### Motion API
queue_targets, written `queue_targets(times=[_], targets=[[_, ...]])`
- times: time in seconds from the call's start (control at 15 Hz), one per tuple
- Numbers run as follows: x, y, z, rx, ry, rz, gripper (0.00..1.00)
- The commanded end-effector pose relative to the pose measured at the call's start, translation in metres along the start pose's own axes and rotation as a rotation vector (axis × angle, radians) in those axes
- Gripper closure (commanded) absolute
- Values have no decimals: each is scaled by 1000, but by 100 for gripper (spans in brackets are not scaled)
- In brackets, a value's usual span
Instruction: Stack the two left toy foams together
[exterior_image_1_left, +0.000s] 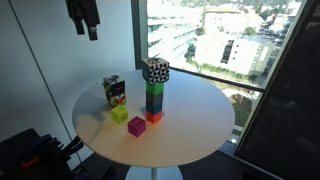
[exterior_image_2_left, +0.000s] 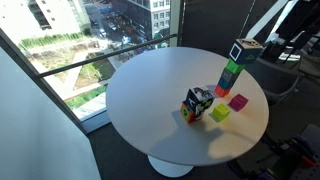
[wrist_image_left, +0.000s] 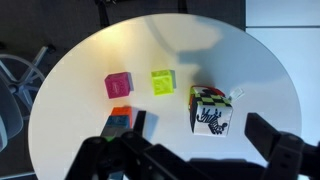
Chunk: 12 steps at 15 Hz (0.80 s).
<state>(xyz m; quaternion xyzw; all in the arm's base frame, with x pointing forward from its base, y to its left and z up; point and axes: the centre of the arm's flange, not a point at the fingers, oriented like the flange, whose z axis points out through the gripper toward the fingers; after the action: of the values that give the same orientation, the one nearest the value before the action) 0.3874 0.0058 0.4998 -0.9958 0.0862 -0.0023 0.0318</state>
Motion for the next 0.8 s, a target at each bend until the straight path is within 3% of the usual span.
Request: queue_targets(times=[0.0,0.73], targets=[[4,-2,-5,-34,4,5,0],[0,-2,2,-13,-2,-5,0]])
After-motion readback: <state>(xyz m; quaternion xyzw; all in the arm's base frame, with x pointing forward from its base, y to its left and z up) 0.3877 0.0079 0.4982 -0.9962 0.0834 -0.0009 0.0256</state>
